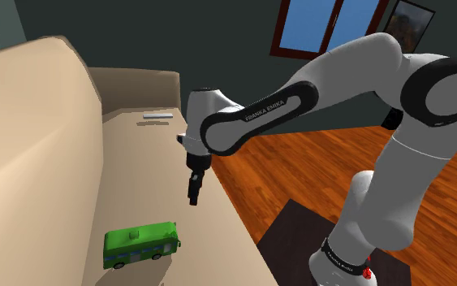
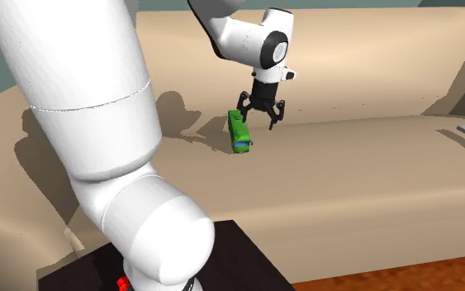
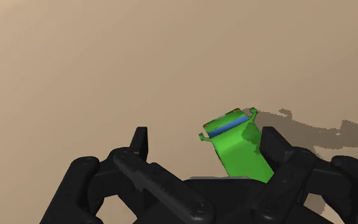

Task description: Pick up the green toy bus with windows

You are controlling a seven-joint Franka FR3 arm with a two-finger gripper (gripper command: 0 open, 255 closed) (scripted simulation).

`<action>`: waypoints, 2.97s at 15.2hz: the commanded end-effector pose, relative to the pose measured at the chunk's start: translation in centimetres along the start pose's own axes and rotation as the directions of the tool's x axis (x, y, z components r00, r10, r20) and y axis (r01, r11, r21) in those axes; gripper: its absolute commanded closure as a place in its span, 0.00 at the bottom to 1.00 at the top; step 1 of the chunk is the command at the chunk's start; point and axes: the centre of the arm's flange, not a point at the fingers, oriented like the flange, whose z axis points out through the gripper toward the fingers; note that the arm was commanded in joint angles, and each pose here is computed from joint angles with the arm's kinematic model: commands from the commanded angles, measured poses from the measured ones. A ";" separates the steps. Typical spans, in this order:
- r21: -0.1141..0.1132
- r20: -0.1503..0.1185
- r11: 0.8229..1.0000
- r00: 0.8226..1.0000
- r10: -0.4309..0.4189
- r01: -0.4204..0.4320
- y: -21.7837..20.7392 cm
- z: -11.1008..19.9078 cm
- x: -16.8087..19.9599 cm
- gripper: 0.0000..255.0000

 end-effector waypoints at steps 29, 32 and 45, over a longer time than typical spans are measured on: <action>-0.045 -0.043 0.949 0.949 -0.313 0.311 -9.2 11.7 10.7 1.00; -0.045 -0.043 0.949 0.949 -0.313 0.311 -9.2 11.2 10.6 1.00; -0.045 -0.043 0.949 0.949 -0.313 0.311 -9.9 4.4 10.5 1.00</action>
